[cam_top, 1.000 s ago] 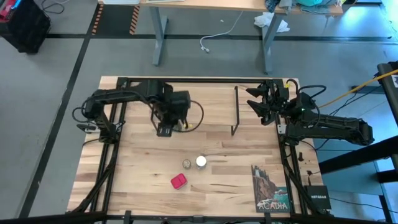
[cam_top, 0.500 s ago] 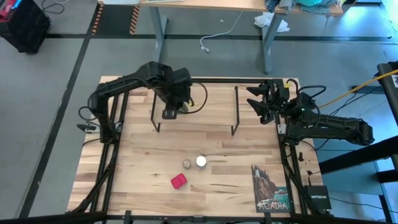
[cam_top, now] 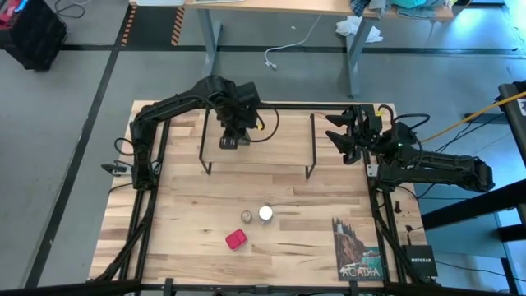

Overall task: Shelf spices
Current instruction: Put the green seasoning can on the shelf

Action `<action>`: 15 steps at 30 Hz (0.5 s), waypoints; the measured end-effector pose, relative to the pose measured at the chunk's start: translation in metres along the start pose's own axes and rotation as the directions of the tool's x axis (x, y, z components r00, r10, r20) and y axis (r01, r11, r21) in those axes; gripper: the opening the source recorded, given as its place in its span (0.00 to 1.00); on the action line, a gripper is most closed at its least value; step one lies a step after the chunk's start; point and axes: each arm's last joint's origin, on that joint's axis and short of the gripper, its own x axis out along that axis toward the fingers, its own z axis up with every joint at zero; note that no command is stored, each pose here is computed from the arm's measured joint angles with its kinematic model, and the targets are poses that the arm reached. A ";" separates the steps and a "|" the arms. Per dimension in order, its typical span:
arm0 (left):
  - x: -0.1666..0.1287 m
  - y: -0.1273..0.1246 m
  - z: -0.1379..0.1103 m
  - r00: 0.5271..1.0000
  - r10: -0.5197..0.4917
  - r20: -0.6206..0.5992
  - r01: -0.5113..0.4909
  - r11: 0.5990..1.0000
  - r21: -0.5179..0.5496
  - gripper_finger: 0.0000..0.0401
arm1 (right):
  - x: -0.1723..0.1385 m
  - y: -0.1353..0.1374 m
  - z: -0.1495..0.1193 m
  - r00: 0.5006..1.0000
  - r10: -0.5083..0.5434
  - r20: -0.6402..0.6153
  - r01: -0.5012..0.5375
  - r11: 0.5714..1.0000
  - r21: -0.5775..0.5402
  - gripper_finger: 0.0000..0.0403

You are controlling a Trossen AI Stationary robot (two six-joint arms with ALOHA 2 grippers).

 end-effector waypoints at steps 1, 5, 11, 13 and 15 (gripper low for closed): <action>0.000 0.000 0.000 1.000 0.000 0.000 0.000 1.000 0.003 0.29 | 0.000 0.000 0.000 1.000 -0.001 0.000 0.001 1.000 0.000 0.64; 0.000 0.002 -0.001 1.000 -0.001 0.001 0.001 1.000 -0.003 0.29 | 0.000 0.000 0.000 1.000 -0.002 0.001 0.002 1.000 -0.004 0.64; 0.015 0.006 0.006 0.999 -0.017 -0.035 0.017 1.000 -0.017 0.29 | 0.000 0.000 0.000 1.000 -0.002 0.001 0.002 1.000 -0.006 0.64; 0.019 0.006 0.007 0.999 -0.022 -0.044 0.021 1.000 -0.017 0.29 | 0.000 0.000 0.000 1.000 -0.002 0.001 0.002 1.000 -0.006 0.64; 0.020 0.006 0.008 0.999 -0.024 -0.047 0.024 1.000 -0.016 0.29 | 0.000 0.000 0.000 1.000 -0.001 0.001 0.001 1.000 -0.006 0.64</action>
